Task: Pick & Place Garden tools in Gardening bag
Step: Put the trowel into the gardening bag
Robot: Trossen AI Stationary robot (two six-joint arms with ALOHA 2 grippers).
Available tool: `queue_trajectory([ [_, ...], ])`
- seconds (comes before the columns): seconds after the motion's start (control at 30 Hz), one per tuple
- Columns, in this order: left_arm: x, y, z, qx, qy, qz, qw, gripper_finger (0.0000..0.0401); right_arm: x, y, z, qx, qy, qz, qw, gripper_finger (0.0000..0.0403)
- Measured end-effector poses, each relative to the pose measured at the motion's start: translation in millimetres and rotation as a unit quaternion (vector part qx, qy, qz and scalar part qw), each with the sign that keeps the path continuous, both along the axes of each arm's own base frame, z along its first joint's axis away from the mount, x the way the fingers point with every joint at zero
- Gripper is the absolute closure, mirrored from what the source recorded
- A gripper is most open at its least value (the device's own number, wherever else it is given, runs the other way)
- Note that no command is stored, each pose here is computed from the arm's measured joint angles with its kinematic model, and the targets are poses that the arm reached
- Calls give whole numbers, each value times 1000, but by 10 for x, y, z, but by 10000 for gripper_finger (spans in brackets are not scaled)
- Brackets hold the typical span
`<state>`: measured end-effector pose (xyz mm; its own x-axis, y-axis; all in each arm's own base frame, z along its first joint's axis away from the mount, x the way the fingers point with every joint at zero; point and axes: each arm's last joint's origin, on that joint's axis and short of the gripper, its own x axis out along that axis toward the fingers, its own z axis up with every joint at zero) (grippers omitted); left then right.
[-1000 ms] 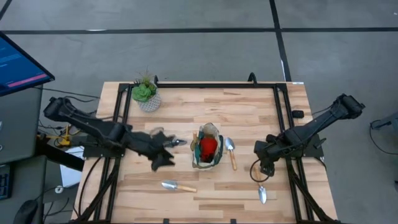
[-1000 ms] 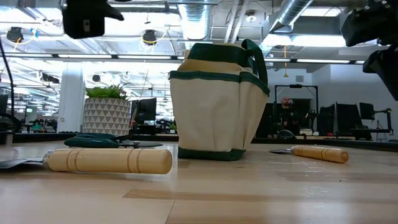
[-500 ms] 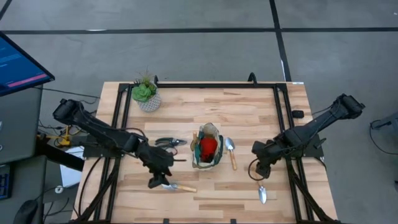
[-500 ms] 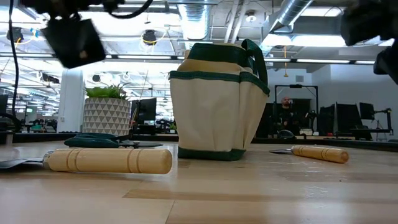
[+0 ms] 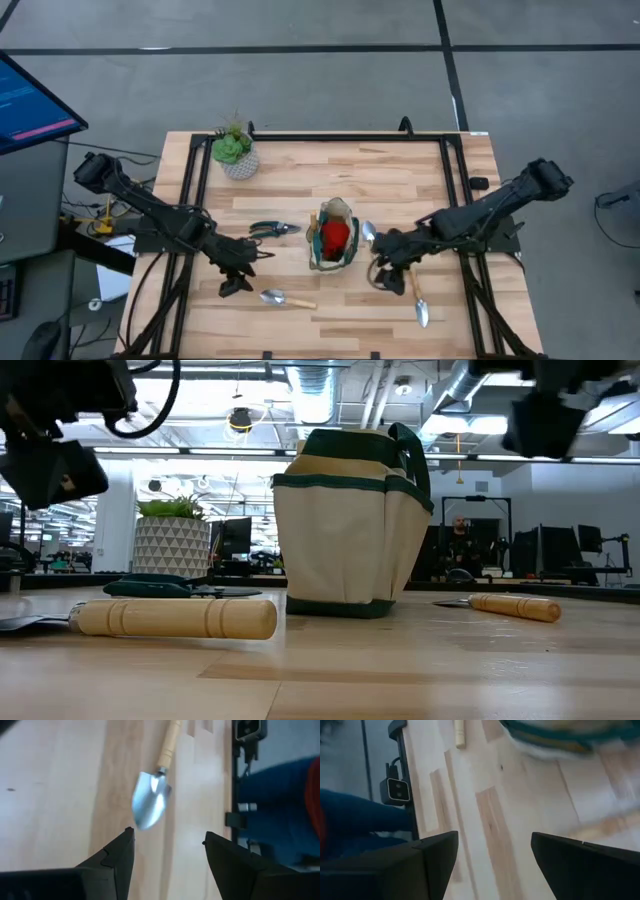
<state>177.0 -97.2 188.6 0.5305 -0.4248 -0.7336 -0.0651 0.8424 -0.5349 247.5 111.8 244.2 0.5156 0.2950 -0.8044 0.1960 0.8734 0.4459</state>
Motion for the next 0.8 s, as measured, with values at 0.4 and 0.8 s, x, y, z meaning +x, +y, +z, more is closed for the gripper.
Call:
queue_trajectory([
  [0.4, -174, 136, 22, 1, -51, 64, 997, 203, 955, 194, -17, -104, -47, 130, 985, 159],
  [0.8, -164, 166, 39, 26, -72, 102, 992, 203, 1400, 680, 13, -80, -71, 175, 979, 159],
])
